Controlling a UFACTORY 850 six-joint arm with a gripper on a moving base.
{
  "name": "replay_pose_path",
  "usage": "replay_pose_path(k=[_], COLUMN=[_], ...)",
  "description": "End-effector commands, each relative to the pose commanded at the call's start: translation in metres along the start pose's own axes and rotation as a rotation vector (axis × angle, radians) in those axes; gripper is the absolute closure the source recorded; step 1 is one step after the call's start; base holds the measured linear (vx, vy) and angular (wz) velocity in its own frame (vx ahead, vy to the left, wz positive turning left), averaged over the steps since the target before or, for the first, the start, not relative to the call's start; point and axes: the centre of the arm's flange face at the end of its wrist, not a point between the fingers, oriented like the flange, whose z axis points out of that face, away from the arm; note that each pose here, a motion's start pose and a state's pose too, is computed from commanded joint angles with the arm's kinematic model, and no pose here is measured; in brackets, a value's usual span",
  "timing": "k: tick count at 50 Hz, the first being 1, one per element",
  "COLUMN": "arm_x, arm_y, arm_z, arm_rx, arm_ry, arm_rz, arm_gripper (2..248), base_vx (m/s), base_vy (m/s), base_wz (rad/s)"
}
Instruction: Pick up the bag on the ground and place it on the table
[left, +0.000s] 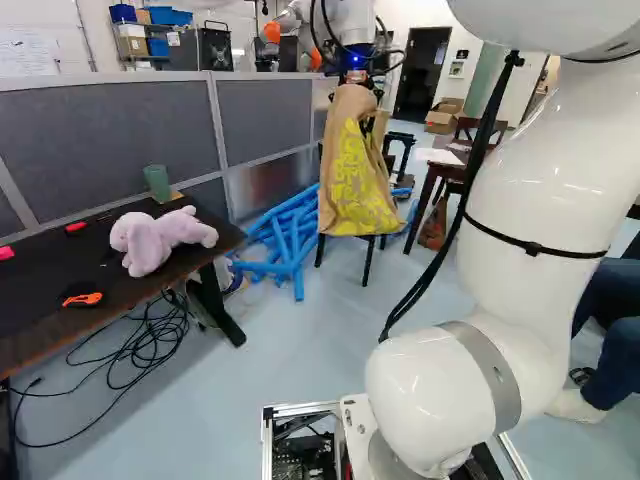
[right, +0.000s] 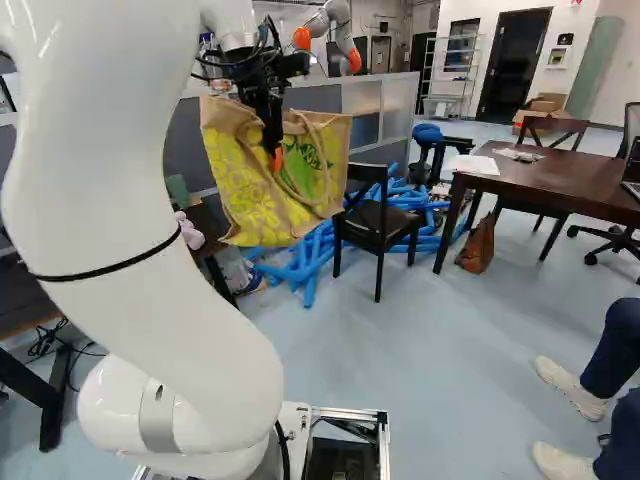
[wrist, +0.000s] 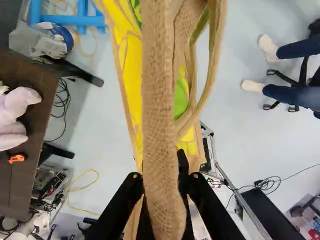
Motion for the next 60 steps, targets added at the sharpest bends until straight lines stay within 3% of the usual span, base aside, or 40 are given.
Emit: replay_pose_path(k=[20, 45, 60], arm_x=[-0.018, -0.019, -0.019], arm_y=[-0.009, -0.009, -0.009], arm_z=[-0.031, -0.033, -0.033], arm_rx=[0.027, 0.03, 0.03], arm_ry=[0.061, 0.066, 0.066], arm_rz=[-0.032, -0.033, -0.033], arm_gripper=[215, 215, 215], base_vx=[0.0, -0.008, -0.002], base_vy=[0.0, 0.001, 0.041], base_wz=[0.0, 0.004, 0.2])
